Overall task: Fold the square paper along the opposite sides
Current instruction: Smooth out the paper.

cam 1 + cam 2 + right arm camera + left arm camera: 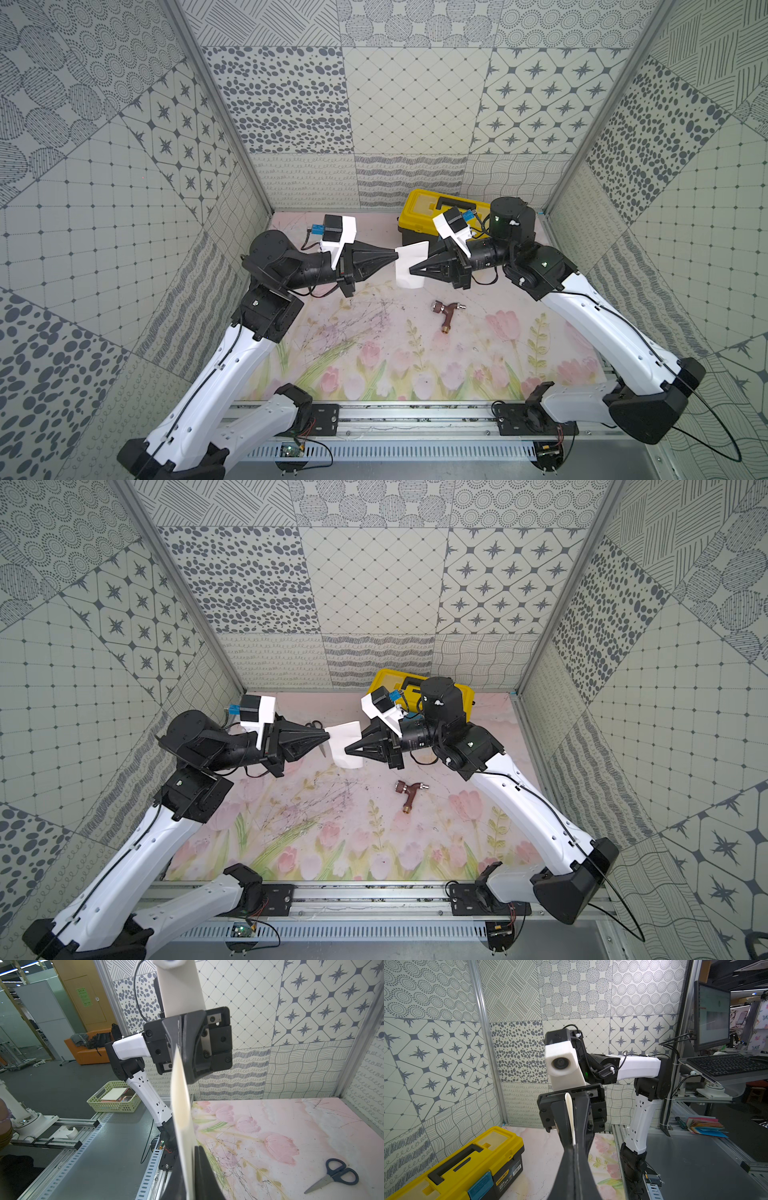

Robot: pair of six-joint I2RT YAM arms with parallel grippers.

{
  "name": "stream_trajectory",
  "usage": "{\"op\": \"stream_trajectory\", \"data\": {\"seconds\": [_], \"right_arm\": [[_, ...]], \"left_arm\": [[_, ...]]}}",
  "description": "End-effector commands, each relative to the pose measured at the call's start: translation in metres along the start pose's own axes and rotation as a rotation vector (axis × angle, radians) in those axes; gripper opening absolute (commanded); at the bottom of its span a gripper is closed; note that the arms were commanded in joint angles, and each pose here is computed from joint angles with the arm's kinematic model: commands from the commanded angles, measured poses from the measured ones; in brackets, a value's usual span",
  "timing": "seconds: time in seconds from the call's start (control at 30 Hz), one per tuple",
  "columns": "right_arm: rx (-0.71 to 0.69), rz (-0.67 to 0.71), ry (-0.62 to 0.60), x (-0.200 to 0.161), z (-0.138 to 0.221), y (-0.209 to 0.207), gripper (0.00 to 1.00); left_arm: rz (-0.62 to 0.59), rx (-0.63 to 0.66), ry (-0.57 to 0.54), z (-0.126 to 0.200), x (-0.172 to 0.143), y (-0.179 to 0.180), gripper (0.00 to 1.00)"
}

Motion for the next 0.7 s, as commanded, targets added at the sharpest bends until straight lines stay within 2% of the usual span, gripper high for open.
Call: {"op": "stream_trajectory", "data": {"seconds": [0.0,0.07,0.17,0.2,0.27,0.33,0.37,0.47,0.67], "right_arm": [[-0.005,0.049,-0.019,0.007,0.002,0.007,0.12],[-0.003,0.050,-0.019,0.007,0.003,0.007,0.12],[0.006,0.051,-0.019,0.006,0.003,0.009,0.12],[0.010,0.055,-0.019,0.006,0.003,0.010,0.12],[0.015,0.059,-0.021,0.006,0.004,0.012,0.13],[0.017,0.069,-0.023,0.007,0.005,0.014,0.13],[0.017,0.071,-0.024,0.007,0.006,0.015,0.15],[0.027,0.084,-0.028,0.009,0.008,0.020,0.18],[0.080,0.096,-0.028,0.010,0.011,0.027,0.19]], "left_arm": [[-0.047,0.006,-0.033,0.001,0.006,0.000,0.10],[-0.050,0.013,-0.032,0.001,0.006,0.000,0.25],[-0.058,0.032,-0.031,0.001,0.006,0.001,0.57],[-0.064,0.043,-0.031,0.002,0.006,0.001,0.65],[-0.072,0.073,-0.024,0.003,0.006,0.003,0.78],[-0.082,0.093,-0.010,0.004,0.007,0.003,0.85],[-0.086,0.096,0.000,0.006,0.007,0.001,0.91],[-0.090,0.078,0.009,0.009,0.004,-0.006,0.95],[-0.104,0.015,0.014,0.014,-0.005,-0.020,0.96]]}}
Point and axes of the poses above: each gripper's point midway between its finger pads, its own z axis back along the fingers, its own y axis along the line the jaws close on, x = y × z, the point moved 9 cm from there along z, back along the fingers, and after that the axes turned 9 degrees about -z, right-handed, at the moved point
